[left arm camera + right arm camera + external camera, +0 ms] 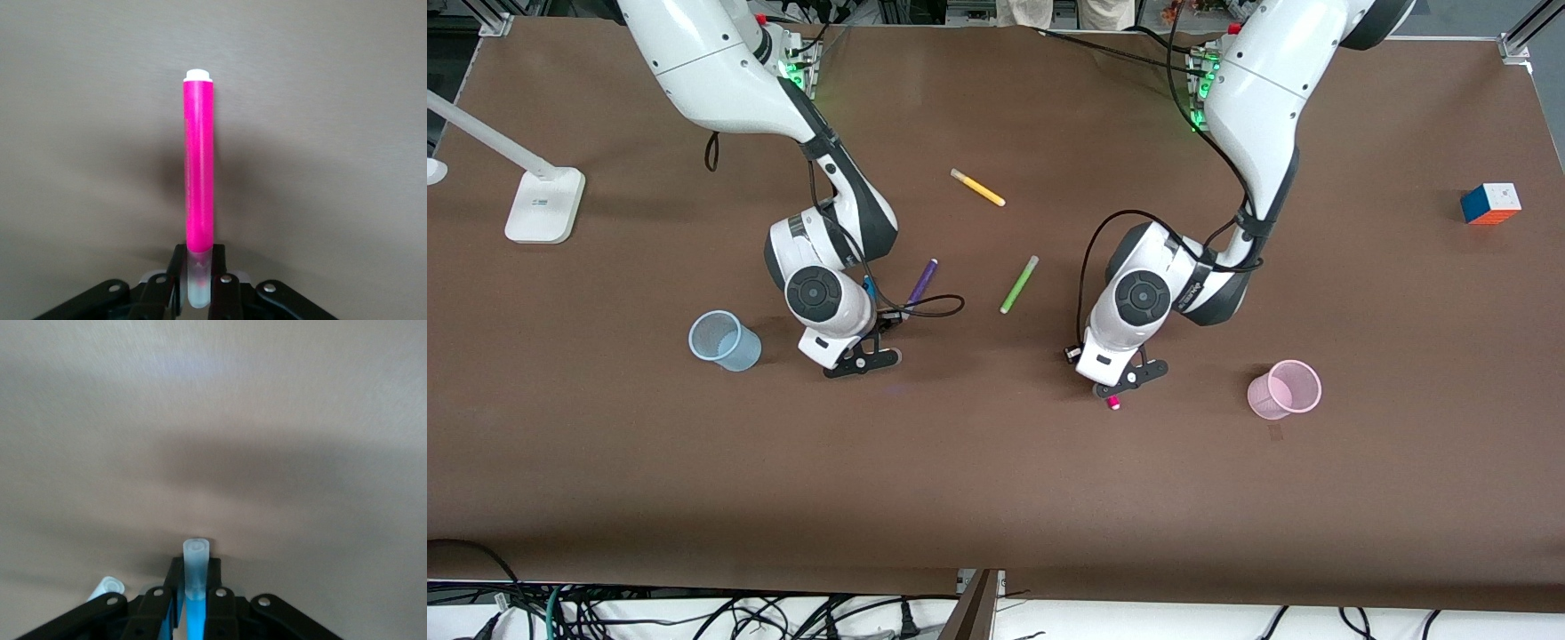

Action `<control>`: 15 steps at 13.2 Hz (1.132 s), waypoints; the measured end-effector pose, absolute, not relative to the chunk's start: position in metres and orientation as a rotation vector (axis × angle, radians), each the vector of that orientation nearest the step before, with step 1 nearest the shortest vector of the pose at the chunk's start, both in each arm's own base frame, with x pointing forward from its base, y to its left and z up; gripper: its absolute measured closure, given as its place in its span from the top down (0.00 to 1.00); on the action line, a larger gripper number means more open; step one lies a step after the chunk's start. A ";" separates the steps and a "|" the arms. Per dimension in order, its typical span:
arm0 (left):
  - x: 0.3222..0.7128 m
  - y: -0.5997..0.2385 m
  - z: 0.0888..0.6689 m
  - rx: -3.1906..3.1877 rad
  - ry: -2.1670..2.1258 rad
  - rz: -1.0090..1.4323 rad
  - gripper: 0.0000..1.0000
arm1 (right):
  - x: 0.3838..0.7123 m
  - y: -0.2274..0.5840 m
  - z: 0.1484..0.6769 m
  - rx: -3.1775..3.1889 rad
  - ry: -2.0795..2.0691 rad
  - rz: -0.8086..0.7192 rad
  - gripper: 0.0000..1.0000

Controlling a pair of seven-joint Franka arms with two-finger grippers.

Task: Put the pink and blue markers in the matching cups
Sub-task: 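Carry pink over the pink cup while the right gripper carries blue over its cup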

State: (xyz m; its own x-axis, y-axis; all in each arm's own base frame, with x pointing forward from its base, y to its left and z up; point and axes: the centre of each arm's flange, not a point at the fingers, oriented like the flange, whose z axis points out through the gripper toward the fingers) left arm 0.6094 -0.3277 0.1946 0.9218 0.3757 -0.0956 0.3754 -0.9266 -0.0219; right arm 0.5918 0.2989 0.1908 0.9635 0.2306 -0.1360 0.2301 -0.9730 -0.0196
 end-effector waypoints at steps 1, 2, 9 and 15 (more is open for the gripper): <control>0.614 -0.318 0.210 -3.042 -0.539 0.154 0.18 | 0.598 0.297 0.204 -3.101 -0.399 0.180 0.16; 0.619 -0.305 0.229 -3.007 -0.471 0.162 0.18 | 0.606 0.291 0.223 -3.091 -0.444 0.146 0.16; 0.662 -0.132 0.340 -2.912 0.040 0.545 0.18 | 0.634 0.233 0.372 -2.952 -0.966 0.013 0.16; 0.673 -0.042 0.322 -2.770 0.511 0.664 0.18 | 0.661 0.105 0.383 -2.512 -1.429 -0.114 0.16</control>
